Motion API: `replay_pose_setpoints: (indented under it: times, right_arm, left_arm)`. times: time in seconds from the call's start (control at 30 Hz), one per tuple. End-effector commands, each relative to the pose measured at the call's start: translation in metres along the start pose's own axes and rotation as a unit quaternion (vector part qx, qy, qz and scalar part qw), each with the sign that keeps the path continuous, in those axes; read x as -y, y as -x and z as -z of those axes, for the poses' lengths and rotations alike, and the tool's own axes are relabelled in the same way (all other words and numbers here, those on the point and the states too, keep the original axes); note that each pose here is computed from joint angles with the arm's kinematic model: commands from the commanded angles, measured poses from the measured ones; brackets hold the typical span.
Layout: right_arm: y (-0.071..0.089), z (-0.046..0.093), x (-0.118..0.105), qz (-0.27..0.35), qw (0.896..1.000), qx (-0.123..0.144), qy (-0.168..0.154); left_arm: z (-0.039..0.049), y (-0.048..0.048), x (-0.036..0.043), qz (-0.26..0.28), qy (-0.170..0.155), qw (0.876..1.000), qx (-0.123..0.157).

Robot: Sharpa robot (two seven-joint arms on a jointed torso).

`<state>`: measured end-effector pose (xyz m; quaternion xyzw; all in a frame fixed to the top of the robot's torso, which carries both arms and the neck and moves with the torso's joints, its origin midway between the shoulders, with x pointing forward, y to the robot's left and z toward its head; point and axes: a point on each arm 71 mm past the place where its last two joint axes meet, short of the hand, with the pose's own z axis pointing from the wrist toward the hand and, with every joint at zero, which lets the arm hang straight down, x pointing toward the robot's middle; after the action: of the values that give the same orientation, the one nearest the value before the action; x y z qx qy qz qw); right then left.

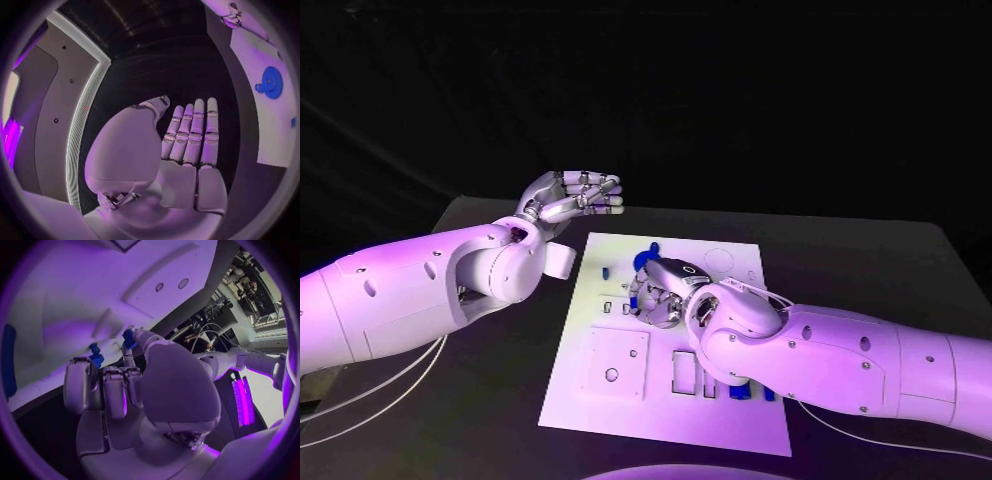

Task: Assemble the parts on the task board

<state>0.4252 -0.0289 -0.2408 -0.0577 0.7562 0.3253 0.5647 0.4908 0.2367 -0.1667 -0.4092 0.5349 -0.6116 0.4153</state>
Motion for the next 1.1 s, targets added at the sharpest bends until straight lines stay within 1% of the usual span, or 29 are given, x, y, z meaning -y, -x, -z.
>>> replay_pose_setpoints:
  times: [0.03, 0.57, 1.1]
  right_arm:
    - [-0.003, 0.0, 0.0, 0.017, 1.0, -0.003, 0.003]
    - [-0.009, -0.001, 0.001, 0.018, 1.0, -0.008, 0.002]
    - [-0.013, -0.001, 0.003, 0.018, 1.0, -0.011, 0.0]
  left_arm:
    - [-0.0007, -0.0037, 0.0009, 0.005, -0.003, 1.0, -0.012]
    - [-0.0012, -0.0043, 0.0005, 0.005, -0.002, 1.0, -0.013]
    - [-0.001, -0.0027, 0.0004, 0.005, -0.001, 1.0, -0.012]
